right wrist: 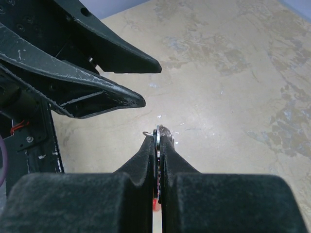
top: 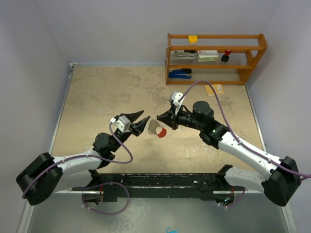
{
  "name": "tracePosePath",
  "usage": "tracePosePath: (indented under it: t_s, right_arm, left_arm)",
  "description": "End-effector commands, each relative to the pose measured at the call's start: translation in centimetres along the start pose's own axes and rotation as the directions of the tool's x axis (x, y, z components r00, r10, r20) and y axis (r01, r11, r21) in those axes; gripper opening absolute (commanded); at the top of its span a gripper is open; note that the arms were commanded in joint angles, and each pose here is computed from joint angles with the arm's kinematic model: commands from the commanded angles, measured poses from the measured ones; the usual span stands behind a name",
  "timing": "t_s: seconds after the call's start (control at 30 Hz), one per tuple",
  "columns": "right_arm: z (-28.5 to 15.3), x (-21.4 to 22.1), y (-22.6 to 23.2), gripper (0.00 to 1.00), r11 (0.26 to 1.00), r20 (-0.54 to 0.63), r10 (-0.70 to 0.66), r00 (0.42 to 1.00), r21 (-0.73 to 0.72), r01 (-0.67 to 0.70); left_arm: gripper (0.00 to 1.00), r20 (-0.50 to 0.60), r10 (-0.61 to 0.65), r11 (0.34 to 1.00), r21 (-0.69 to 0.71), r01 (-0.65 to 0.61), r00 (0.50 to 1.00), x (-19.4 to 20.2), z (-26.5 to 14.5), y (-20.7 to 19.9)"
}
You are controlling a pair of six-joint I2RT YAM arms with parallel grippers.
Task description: Remove the keys from the keyring
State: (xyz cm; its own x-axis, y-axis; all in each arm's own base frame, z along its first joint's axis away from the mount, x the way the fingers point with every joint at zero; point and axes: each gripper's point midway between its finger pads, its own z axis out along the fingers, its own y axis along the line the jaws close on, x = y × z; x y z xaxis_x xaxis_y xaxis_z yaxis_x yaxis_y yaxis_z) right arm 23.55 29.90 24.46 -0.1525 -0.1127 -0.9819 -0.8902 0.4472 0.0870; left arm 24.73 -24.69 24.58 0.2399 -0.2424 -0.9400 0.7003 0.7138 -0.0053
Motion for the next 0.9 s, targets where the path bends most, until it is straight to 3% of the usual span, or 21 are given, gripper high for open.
tracePosePath:
  t_s: [0.0, 0.4, 0.87]
  right_arm:
    - [-0.3, -3.0, 1.0, 0.0, 0.998, 0.104, -0.049, 0.993, -0.039, 0.053]
    - [-0.9, -3.5, 1.4, 0.0, 0.997, 0.119, -0.056, 0.991, -0.047, 0.062]
    - [-1.2, -3.6, 1.7, 0.0, 0.995, 0.125, -0.068, 0.99, -0.059, 0.075]
  left_arm:
    - [0.38, 0.096, -0.027, 0.999, 0.023, 0.025, 0.995, -2.3, 1.1, -0.5]
    - [0.41, 0.058, -0.04, 0.996, 0.087, 0.034, 0.998, -1.0, 1.4, -1.7]
    - [0.41, 0.047, -0.027, 0.999, 0.037, 0.025, 0.999, -0.8, 0.8, -0.8]
